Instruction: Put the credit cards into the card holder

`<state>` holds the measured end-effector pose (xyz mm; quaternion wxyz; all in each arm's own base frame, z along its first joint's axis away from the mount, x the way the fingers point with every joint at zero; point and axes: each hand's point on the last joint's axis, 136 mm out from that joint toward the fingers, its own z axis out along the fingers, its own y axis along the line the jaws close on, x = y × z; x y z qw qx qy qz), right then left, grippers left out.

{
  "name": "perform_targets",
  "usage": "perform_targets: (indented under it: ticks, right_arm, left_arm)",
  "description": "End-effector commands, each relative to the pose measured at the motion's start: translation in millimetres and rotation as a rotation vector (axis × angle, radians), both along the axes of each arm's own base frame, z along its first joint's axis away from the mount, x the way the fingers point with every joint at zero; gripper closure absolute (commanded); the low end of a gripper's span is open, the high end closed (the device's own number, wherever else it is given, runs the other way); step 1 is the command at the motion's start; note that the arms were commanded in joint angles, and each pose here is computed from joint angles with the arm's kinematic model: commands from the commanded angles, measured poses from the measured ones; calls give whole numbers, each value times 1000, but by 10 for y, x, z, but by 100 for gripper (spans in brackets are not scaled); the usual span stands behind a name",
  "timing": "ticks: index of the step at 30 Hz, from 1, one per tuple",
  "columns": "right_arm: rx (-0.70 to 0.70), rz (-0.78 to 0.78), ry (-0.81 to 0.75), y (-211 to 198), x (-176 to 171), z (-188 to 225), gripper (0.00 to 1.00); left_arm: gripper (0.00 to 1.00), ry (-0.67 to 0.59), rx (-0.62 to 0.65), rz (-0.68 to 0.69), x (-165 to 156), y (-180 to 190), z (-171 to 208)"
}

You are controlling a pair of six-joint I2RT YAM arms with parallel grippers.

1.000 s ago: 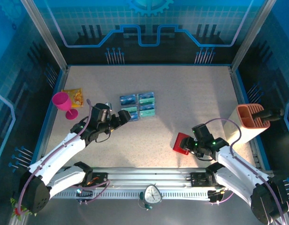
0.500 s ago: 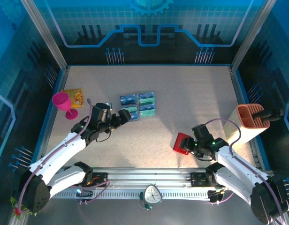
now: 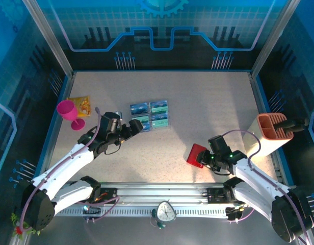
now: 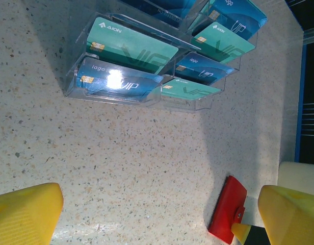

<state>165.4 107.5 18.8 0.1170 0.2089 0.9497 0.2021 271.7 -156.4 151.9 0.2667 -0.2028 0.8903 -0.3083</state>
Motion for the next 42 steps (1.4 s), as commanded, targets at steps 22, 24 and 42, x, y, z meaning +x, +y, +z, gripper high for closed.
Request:
perform_targets:
  ticks: [22, 24, 42]
  right_arm:
    - [259, 118, -209, 444, 343, 551, 100]
    - [315, 174, -252, 573, 407, 764, 100]
    - [648, 551, -442, 1721, 536, 1959, 100]
  left_arm:
    - [1, -25, 6, 16, 21, 13, 20]
    - [1, -39, 0, 17, 28, 14, 66]
    - [1, -206, -257, -111, 143, -369, 690]
